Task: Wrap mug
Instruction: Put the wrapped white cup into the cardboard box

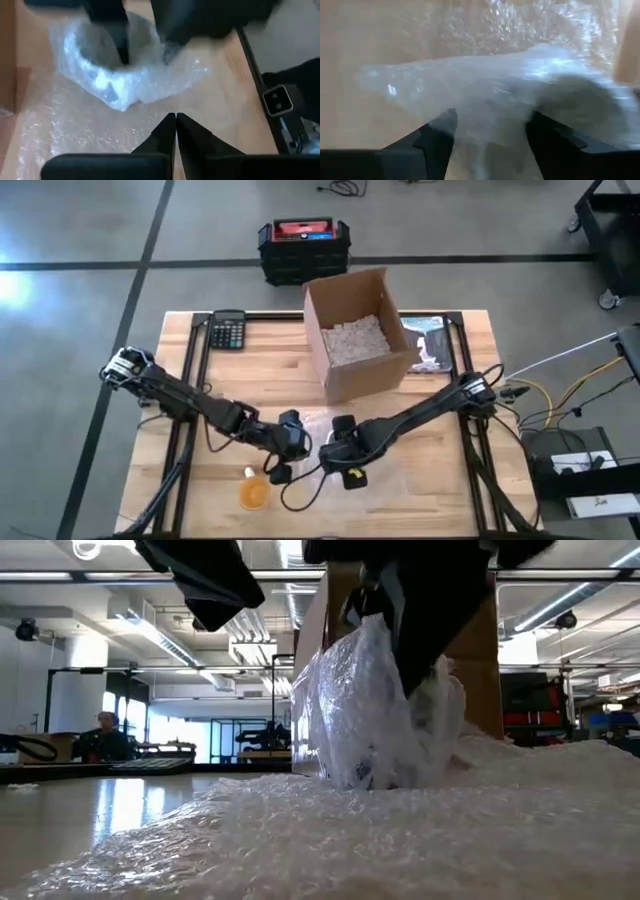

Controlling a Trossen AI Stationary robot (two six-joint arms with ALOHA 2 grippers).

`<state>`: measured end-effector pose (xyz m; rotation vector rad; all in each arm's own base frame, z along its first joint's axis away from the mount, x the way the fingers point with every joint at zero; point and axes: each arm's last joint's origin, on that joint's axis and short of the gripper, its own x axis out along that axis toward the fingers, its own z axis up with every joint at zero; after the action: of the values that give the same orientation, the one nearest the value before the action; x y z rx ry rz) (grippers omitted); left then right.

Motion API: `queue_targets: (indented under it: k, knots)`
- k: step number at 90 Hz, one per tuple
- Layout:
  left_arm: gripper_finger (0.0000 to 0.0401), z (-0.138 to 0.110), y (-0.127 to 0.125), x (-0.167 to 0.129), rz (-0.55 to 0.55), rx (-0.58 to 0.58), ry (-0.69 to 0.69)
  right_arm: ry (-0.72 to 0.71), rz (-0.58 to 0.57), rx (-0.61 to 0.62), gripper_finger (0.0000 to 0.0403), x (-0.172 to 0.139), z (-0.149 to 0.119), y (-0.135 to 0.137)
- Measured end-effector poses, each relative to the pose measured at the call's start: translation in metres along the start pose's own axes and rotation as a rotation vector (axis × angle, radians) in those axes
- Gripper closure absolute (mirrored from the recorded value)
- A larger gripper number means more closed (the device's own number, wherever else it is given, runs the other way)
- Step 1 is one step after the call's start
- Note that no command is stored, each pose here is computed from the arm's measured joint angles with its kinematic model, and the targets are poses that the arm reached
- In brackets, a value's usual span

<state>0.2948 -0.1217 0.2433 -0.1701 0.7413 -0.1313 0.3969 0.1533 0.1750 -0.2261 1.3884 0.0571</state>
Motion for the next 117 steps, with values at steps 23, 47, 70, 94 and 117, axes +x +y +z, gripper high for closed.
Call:
queue_targets:
  k: [23, 47, 70, 94, 117]
  knots:
    - [0.0400, -0.003, -0.002, -0.002, -0.001, -0.004, 0.019, 0.040, -0.013, -0.036, 0.0382, -0.003, -0.004, 0.003]
    - [0.0401, 0.003, -0.007, -0.020, -0.021, -0.001, -0.033, -0.168, 0.031, -0.077, 0.0383, -0.111, -0.013, 0.009]
    - [0.0401, 0.004, -0.010, -0.028, 0.012, 0.016, -0.071, -0.543, -0.086, -0.072, 0.0393, -0.233, -0.034, -0.031]
    - [0.0401, 0.004, -0.010, -0.028, 0.015, 0.011, -0.072, -0.748, -0.392, 0.192, 0.0391, -0.299, -0.064, -0.123]
    - [0.0401, 0.004, -0.010, -0.028, 0.016, 0.009, -0.071, -0.661, -0.325, 0.618, 0.0390, -0.273, -0.082, -0.232]
